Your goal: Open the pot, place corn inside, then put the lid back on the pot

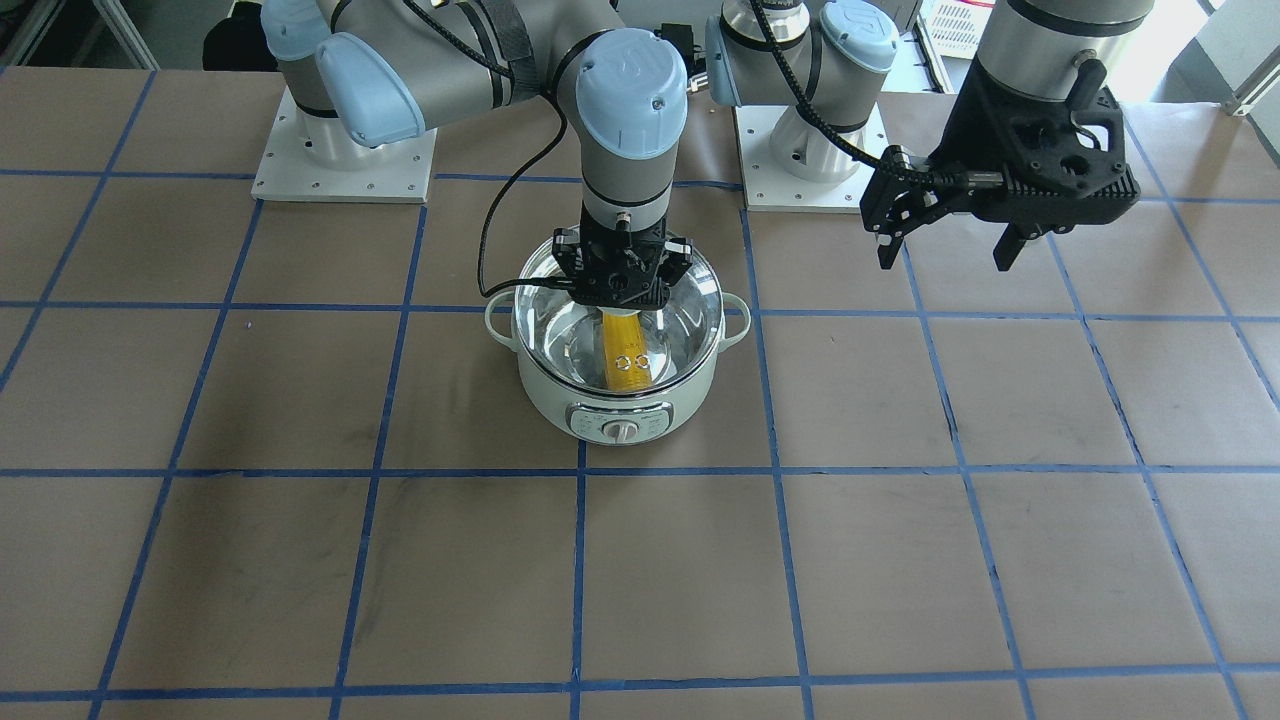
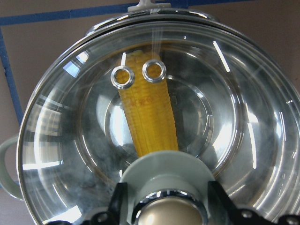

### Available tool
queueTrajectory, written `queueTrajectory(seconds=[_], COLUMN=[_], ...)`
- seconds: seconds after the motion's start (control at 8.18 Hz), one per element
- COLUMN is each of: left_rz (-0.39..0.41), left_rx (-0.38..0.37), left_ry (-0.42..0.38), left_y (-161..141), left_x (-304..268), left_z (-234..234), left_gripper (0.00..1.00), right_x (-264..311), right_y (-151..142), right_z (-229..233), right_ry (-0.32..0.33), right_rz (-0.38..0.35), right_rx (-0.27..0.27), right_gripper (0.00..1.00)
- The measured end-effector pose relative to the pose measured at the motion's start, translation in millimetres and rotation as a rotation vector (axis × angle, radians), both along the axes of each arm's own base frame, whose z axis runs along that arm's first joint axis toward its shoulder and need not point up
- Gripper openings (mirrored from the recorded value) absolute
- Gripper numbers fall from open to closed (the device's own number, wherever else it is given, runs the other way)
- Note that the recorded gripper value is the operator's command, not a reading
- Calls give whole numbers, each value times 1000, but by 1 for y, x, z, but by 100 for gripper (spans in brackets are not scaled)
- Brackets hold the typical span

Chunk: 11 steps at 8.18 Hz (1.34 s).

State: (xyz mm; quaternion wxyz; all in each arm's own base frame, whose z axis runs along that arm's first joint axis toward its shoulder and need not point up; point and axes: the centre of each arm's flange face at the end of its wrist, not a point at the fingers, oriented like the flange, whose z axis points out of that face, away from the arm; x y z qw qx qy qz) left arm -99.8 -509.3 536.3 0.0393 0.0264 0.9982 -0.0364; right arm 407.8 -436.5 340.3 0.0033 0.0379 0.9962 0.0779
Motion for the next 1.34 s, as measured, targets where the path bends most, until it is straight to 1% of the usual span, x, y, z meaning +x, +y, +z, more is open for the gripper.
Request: queueTrajectory(seconds=[0.37,0.61,0.73,0.98,1.22,1.34], left_rz=[0,0,0,0,1,2], left_rx=[0,0,0,0,1,9], left_ry=[0,0,0,-1,0,0], left_y=[0,0,0,0,0,1], left_x=[0,0,0,0,1,1], left_z=[0,0,0,0,0,0], left_gripper=[100,100,100,100,100,100], right_x=[-1,-5,-16,-68,-143,-179], right_y=[0,-1,-4,-11,-25,-32], right_z=[5,19,34,86,131,146], right_ry=[-4,-15,-25,-46,-38,-32], right_rz=[7,4,-6,-16,-18,-20], right_rx=[-16,-51,-78,-138,-199,-225], right_gripper=[100,100,100,100,100,100])
